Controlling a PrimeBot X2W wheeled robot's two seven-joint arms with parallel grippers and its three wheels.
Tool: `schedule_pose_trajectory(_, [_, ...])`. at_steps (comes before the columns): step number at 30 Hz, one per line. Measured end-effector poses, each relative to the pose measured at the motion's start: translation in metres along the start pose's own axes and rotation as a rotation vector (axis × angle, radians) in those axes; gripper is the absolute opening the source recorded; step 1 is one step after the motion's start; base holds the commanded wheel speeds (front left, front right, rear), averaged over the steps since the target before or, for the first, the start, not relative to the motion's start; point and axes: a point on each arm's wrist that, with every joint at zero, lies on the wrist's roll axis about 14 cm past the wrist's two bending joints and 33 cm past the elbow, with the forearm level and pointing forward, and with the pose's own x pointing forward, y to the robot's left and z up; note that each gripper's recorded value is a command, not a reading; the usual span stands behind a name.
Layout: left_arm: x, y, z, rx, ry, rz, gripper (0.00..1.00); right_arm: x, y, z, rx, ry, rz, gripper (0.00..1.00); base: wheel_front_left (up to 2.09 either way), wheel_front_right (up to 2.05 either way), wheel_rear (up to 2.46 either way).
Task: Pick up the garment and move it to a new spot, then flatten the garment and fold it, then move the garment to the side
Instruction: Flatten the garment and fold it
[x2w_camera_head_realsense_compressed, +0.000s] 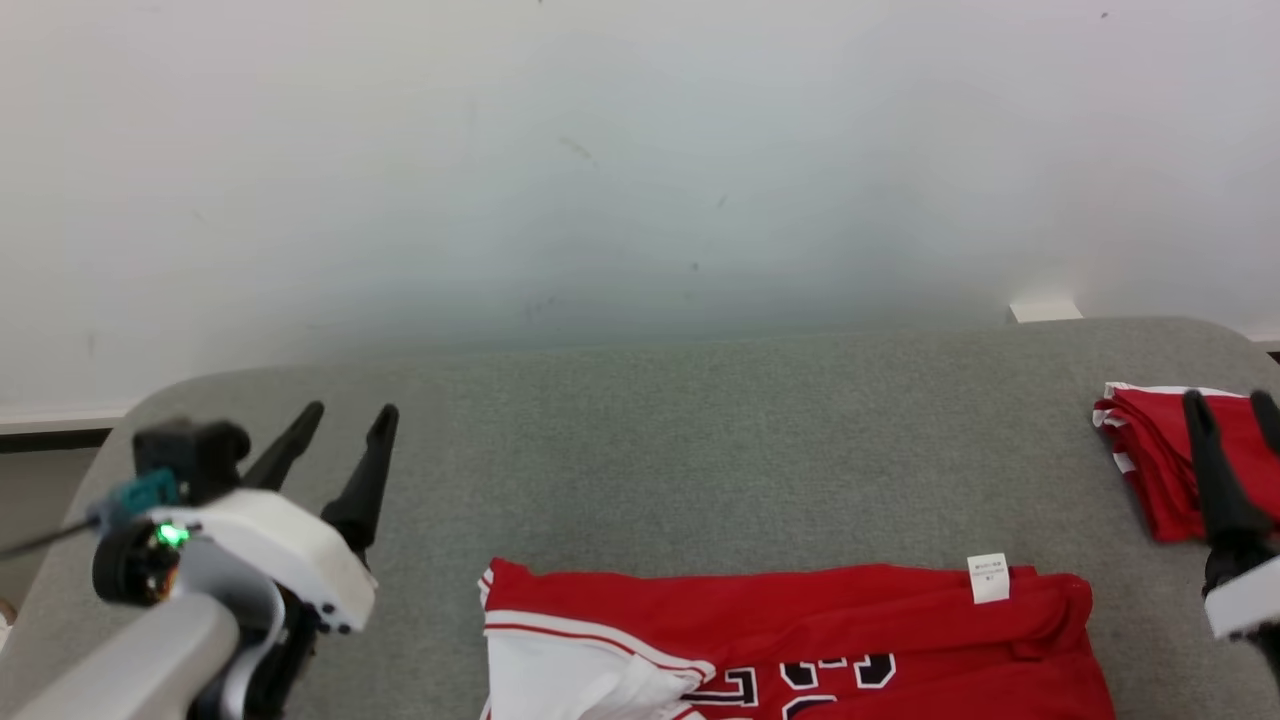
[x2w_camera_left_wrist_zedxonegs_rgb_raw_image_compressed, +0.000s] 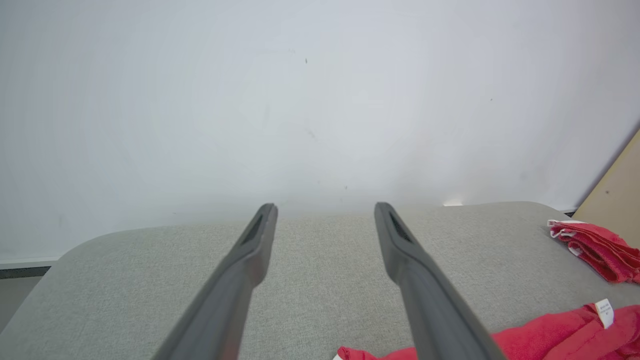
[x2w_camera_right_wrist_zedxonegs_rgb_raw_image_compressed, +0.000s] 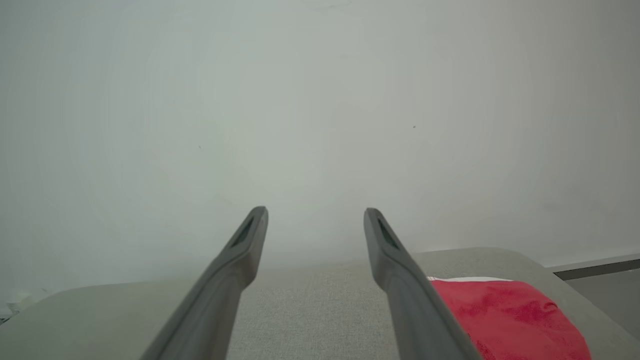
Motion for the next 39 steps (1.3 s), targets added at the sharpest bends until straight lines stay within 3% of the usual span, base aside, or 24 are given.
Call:
schedule_pose_trajectory(5, [-0.024, 0.003, -0.009, -0.064, -0.084, 0.104, 1.00, -0.029, 0.007, -0.018, 0.021, -0.034, -0.034, 1.00, 0.00, 0.00, 0.00])
schedule_pose_trajectory(10, [-0.040, 0.002, -0.006, -0.130, -0.166, 0.172, 1.00, -0.059, 0.010, -0.051, -0.016, 0.023, -0.068, 1.00, 0.00, 0.00, 0.00])
schedule_pose_trajectory(12, [-0.049, 0.002, -0.017, -0.117, -0.166, 0.193, 1.00, -0.066, 0.010, -0.056, 0.012, 0.020, -0.095, 1.00, 0.00, 0.00, 0.00])
schedule_pose_trajectory(16, [-0.063, 0.000, -0.045, -0.211, -0.145, 0.251, 1.00, -0.081, 0.008, -0.076, 0.032, 0.060, -0.139, 1.00, 0.00, 0.00, 0.00])
schedule_pose_trajectory(24, [-0.062, -0.008, -0.062, -0.223, -0.145, 0.222, 1.00, -0.082, -0.001, -0.095, 0.020, 0.144, -0.169, 1.00, 0.00, 0.00, 0.00])
schedule_pose_trajectory(30, [-0.055, -0.014, -0.069, -0.216, -0.135, 0.189, 1.00, -0.070, -0.008, -0.120, 0.025, 0.304, -0.181, 1.00, 0.00, 0.00, 0.00])
schedule_pose_trajectory(34, [-0.053, -0.016, -0.075, -0.227, -0.122, 0.186, 1.00, -0.074, -0.013, -0.153, 0.067, 0.468, -0.209, 1.00, 0.00, 0.00, 0.00])
schedule_pose_trajectory(39, [-0.055, -0.011, -0.087, -0.238, -0.094, 0.205, 1.00, -0.071, -0.014, -0.175, 0.131, 0.560, -0.240, 1.00, 0.00, 0.00, 0.00])
